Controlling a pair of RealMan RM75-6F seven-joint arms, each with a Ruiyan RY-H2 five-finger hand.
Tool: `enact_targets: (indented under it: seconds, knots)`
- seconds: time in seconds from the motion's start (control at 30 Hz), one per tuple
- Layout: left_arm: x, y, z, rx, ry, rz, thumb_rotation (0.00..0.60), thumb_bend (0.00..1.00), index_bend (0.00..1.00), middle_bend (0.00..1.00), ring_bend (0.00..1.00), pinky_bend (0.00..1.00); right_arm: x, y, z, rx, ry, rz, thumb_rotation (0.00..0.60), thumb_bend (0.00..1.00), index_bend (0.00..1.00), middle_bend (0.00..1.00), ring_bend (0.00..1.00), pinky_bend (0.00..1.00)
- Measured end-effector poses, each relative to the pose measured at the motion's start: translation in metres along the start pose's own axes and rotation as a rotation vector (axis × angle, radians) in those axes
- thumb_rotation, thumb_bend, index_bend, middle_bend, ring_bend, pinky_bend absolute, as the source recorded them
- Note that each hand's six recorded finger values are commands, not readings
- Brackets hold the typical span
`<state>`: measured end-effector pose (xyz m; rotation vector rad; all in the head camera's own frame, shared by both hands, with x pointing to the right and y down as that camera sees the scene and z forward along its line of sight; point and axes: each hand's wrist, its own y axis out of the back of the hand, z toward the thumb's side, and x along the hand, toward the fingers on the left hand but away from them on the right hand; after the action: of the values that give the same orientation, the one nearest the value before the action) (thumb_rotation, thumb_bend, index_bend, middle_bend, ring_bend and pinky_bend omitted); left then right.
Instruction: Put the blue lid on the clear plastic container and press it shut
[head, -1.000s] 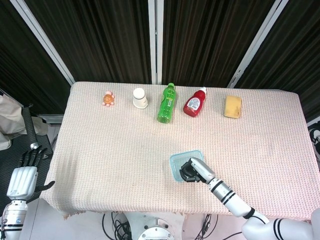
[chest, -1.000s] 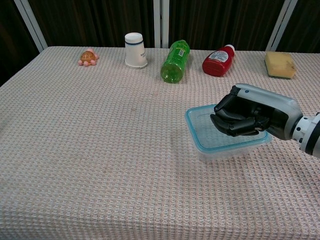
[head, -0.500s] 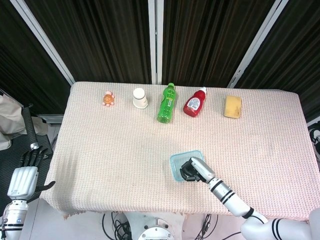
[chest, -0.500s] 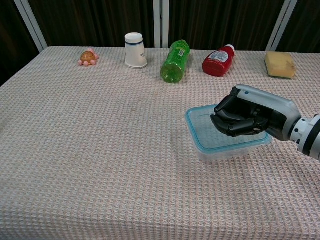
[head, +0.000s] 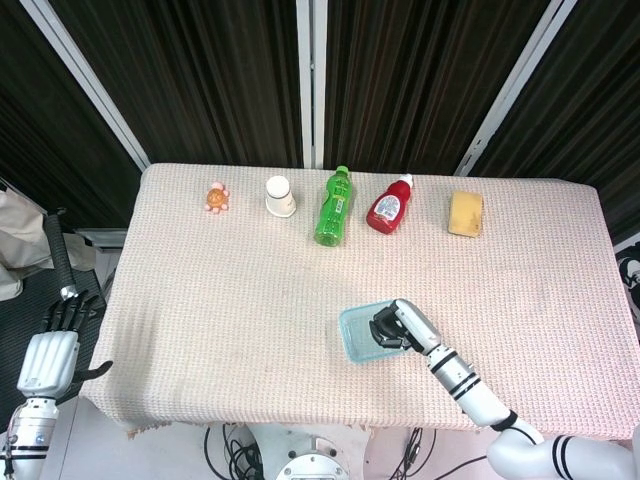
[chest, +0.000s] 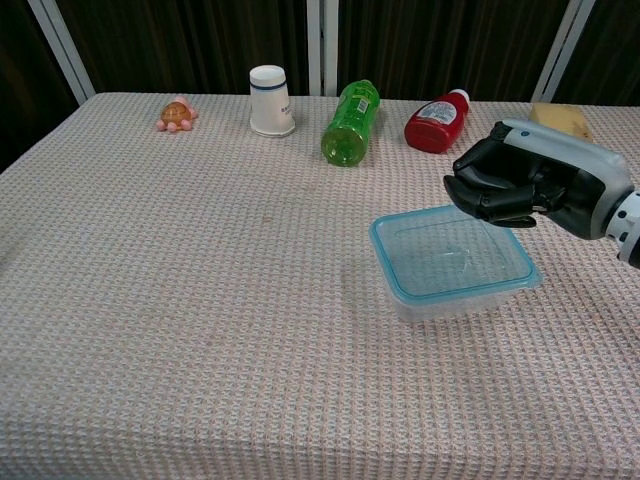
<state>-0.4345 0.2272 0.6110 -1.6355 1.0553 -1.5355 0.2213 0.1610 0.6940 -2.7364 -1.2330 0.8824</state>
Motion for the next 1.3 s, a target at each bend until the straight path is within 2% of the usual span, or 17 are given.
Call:
enact_targets:
  seconds: [0.17,0.37,0.73,1.1,1.3]
  knots:
    - [0.000,0.000,0.000,0.001,0.001,-0.002,0.600,0.06,0.08,0.00,0.00,0.00,-0.012,0.003,-0.008,0.010,-0.035,0.005,0.600,0.67,1.00,0.93,0.91,0.97]
    - [0.000,0.000,0.000,0.001,0.004,-0.003,0.600,0.06,0.08,0.00,0.00,0.00,-0.025,-0.008,-0.019,0.020,-0.070,0.038,0.600,0.67,1.00,0.93,0.91,0.97]
    - [0.001,-0.002,-0.001,-0.002,0.003,-0.009,0.600,0.06,0.08,0.00,0.00,0.00,-0.027,-0.016,-0.027,0.025,-0.094,0.048,0.600,0.68,1.00,0.93,0.91,0.97]
    - [0.001,-0.002,-0.001,-0.002,0.002,-0.009,0.600,0.06,0.08,0.00,0.00,0.00,-0.026,-0.014,-0.028,0.020,-0.090,0.034,0.600,0.68,1.00,0.93,0.91,0.97]
    - [0.001,-0.002,0.000,-0.002,0.001,-0.007,0.600,0.06,0.08,0.00,0.00,0.00,-0.022,-0.006,-0.017,0.002,-0.045,0.001,0.600,0.68,1.00,0.93,0.91,0.97]
